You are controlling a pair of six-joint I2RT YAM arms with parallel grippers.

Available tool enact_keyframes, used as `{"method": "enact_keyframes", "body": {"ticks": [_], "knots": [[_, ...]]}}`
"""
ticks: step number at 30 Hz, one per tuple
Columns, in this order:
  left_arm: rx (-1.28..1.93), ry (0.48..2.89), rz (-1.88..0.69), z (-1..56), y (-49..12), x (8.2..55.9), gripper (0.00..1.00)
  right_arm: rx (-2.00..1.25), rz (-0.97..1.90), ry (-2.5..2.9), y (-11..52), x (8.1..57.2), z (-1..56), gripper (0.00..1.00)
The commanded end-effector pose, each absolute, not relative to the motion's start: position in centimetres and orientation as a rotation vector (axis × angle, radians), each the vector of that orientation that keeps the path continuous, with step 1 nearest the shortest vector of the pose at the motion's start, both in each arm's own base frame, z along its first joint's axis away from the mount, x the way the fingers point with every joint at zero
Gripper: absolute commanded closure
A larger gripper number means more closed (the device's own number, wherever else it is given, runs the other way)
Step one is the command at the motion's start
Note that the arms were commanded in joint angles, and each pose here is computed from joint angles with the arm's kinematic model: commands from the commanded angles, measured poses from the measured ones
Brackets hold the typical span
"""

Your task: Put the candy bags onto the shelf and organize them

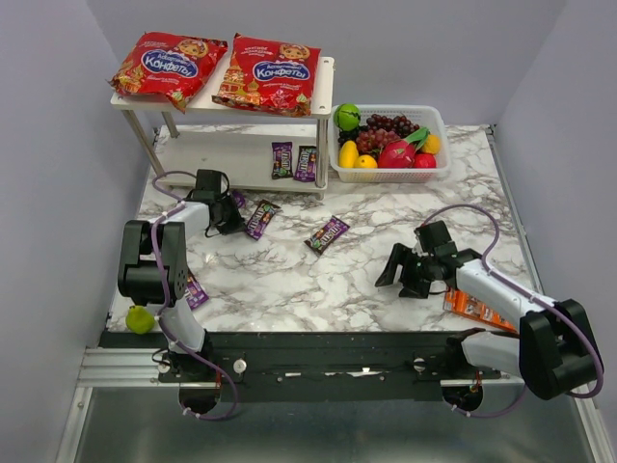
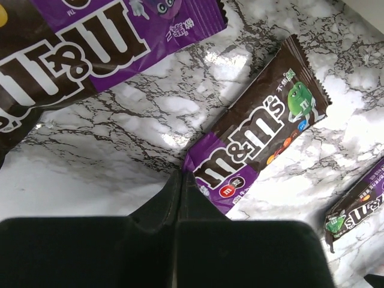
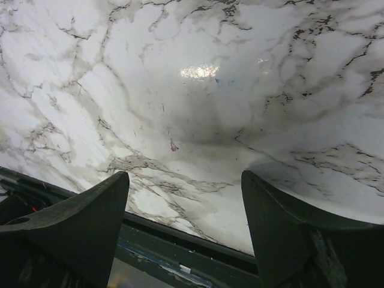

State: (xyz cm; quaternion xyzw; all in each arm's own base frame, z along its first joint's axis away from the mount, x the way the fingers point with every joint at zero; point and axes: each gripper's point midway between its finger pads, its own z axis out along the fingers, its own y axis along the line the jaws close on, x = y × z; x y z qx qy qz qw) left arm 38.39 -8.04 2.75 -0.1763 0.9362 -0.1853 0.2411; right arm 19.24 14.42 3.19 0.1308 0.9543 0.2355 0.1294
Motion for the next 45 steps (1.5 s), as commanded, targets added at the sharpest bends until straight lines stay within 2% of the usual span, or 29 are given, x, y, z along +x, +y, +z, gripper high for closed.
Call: {"method": "enact_keyframes", "body": {"ticks": [1,5,21,32,45], "knots": [[-0.556,2.594,-0.528,2.3,-8.1,37.0,1.00,0.394,0.665,2.775,13.9,18.8,3.0,0.16],[-0.578,2.539,-0.567,4.4,-8.3,37.3,1.00,0.389,0.661,2.775,13.9,18.7,3.0,0.16],[-0.636,2.091,-0.716,19.3,-7.6,40.2,1.00,0.348,0.643,2.773,13.7,18.9,3.3,0.16],[-0.774,1.867,-0.809,20.9,-7.2,47.0,1.00,0.322,0.616,2.755,13.5,19.6,3.9,0.16],[-0.892,1.842,-0.770,17.1,-6.2,55.0,1.00,0.318,0.558,2.747,13.0,20.6,4.4,0.16]]}}
